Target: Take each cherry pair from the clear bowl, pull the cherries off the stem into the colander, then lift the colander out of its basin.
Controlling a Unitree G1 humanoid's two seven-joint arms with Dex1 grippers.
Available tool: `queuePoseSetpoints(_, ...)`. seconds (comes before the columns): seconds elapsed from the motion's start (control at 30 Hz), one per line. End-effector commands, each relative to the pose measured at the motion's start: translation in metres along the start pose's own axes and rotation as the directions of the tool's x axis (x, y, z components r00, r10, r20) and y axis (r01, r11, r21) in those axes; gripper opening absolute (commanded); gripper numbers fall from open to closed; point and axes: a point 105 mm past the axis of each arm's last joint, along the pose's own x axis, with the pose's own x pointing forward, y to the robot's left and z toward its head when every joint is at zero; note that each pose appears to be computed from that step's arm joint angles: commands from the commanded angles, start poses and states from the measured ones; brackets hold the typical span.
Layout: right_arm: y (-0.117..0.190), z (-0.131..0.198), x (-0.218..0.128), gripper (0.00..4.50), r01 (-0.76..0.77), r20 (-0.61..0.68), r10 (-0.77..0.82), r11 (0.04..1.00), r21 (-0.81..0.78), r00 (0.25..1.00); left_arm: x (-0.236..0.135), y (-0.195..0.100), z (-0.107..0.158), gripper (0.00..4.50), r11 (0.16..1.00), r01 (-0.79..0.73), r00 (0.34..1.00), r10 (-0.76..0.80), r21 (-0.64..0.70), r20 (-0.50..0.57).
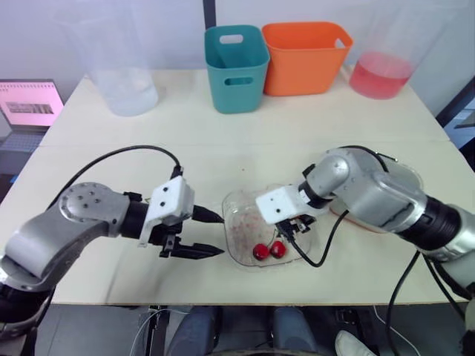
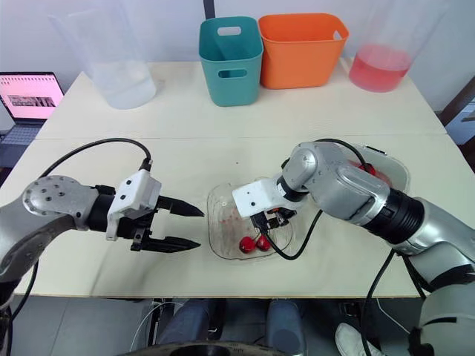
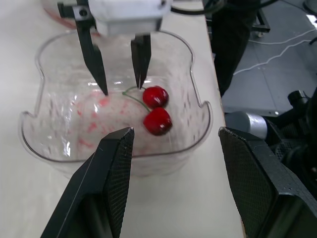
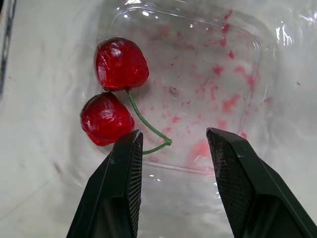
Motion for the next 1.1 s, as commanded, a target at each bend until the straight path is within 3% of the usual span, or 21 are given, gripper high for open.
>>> queuePoseSetpoints(0.03,-0.003,0.004,0.001,2.19,-0.002,-0.02,0.001,0.998,-0.06,1.0,0.002,-0.001,0.008,2.89,0.999,-0.01,1.0,0.009,0.04,0.012)
queuePoseSetpoints(0.2,-0.003,0.001,0.009,2.19,-0.017,-0.062,0.01,0.994,-0.111,0.998,0.002,0.002,0.013,2.89,0.998,-0.03,0.999,0.028,0.05,0.027)
queuePoseSetpoints(0.3,0.001,0.001,0.013,1.31,-0.047,-0.068,0.038,0.991,-0.126,0.997,0.001,0.004,0.015,2.89,0.998,-0.04,0.999,0.038,0.053,0.036)
queuePoseSetpoints(0.4,0.003,0.001,0.016,0.06,-0.055,-0.074,0.046,0.989,-0.134,0.996,0.0,0.007,0.017,2.89,0.997,-0.051,0.998,0.049,0.057,0.046)
queuePoseSetpoints(0.87,-0.013,0.024,-0.013,0.06,0.056,0.054,-0.047,0.984,-0.171,0.997,-0.001,0.011,0.016,2.89,0.997,-0.064,0.997,0.061,0.053,0.054)
queuePoseSetpoints(1.0,-0.006,0.027,-0.011,1.33,0.029,0.093,-0.014,0.986,-0.162,0.996,-0.001,0.011,0.016,2.89,0.997,-0.063,0.997,0.061,0.053,0.053)
queuePoseSetpoints(1.1,-0.002,0.032,-0.009,2.96,0.015,0.131,0.003,0.991,-0.136,0.991,-0.002,0.011,0.014,2.89,0.997,-0.062,0.997,0.059,0.051,0.049)
